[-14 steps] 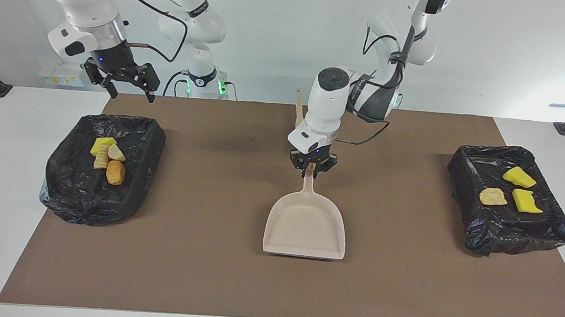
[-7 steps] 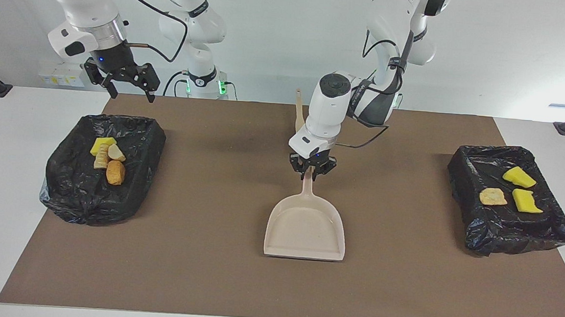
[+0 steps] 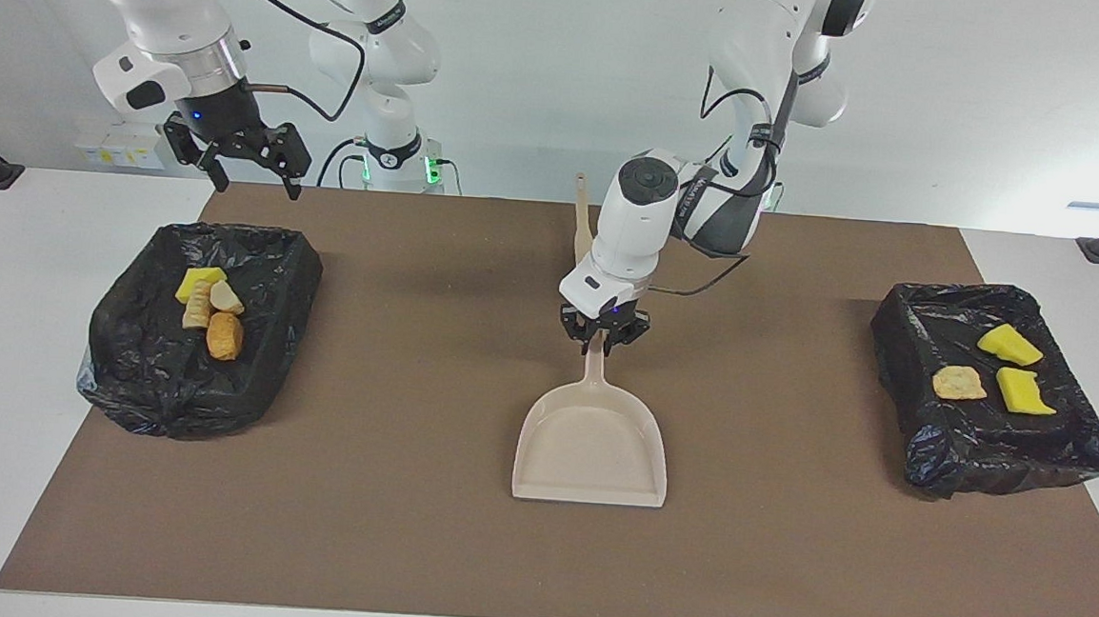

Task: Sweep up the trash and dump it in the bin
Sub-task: 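Set the dustpan down on the mat center with the left gripper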

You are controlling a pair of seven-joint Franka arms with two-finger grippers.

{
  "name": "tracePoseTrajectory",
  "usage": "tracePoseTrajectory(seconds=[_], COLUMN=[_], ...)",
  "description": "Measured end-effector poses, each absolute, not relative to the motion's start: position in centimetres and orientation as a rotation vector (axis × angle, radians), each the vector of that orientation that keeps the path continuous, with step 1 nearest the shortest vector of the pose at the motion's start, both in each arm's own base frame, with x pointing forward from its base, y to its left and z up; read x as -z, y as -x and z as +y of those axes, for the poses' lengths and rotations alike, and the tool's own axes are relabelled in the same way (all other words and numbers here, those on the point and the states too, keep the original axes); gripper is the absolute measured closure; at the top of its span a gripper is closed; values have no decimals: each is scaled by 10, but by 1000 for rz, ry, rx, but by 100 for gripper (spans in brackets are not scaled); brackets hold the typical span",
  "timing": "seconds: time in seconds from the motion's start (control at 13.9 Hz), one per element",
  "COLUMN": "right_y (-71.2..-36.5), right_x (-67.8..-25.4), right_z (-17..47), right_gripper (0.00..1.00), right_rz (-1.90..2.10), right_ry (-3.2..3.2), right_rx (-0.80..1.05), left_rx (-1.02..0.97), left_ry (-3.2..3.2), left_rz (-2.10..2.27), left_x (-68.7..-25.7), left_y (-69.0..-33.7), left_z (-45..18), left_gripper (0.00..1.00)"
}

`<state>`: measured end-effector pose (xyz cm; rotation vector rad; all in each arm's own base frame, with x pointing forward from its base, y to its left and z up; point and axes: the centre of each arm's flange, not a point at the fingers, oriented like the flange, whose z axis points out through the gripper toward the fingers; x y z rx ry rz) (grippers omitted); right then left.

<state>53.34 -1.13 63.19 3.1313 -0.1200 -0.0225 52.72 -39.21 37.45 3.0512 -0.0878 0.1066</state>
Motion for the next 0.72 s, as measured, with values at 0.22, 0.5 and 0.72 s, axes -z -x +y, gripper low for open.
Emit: tracePoseTrajectory(seconds=[0.22,0.5,0.72], right_y=[-533,-533,-533], right_x=[-632,-632,-632], right_z=[-11,-11,-11], right_gripper=[0,0,0], right_rz=[-120,-120,-120], right_ry=[-3131,-3131,-3131], right_rx=[22,22,22], left_rx=[-110,-109,-82], left_ry=[-3048,-3051,-3068], left_rz=[-36,-1,29], left_x=[-375,-384,-409], left_y=[-528,-531,-541], left_z=[-393,-385,-352], left_gripper=[40,0,0])
